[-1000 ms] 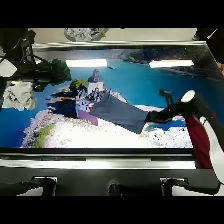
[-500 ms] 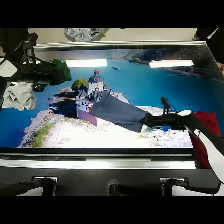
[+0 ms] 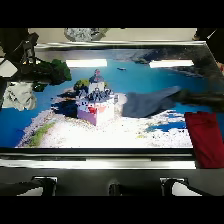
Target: Fold the shirts.
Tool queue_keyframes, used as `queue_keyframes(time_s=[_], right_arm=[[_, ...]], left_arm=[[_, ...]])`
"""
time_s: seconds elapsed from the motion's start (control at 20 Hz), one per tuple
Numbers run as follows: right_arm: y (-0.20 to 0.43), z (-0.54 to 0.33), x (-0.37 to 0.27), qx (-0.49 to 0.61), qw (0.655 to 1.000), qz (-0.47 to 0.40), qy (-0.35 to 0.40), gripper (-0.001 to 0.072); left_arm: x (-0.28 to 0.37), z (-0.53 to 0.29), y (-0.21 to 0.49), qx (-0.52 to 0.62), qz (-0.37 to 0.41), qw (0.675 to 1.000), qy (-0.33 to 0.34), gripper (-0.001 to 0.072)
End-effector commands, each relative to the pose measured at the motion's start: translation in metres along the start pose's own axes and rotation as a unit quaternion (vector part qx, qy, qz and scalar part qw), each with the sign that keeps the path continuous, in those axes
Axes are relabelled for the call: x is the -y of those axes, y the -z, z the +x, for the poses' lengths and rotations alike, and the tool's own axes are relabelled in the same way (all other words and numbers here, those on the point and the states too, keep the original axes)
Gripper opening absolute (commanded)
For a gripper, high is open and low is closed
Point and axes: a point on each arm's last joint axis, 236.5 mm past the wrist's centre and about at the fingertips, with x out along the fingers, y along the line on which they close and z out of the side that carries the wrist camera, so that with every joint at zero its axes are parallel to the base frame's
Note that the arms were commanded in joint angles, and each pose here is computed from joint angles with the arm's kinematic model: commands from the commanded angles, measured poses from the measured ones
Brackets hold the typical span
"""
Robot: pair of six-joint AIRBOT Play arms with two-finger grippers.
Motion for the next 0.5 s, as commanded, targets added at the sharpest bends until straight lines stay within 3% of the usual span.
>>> queue_keyframes(time_s=[0.0, 0.25, 0.45], right_arm=[[-0.027, -0.099, 0.037, 0.023, 0.995, 0.006, 0.1, 0.0038], [-0.065, -0.183, 0.051, 0.116, 0.98, 0.031, 0.159, 0.0038], [-0.064, -0.213, 0.056, 0.13, 0.974, 0.049, 0.178, 0.0038]], left_arm=[[0.0, 0.0, 0.0, 0.001, 0.003, 1.0, 0.0, 0.0035], [0.0, 0.0, 0.0, 0.0, 0.011, 1.0, 0.0, 0.0034], [0.002, 0.001, 0.001, -0.001, 0.012, 1.0, 0.001, 0.0034]])
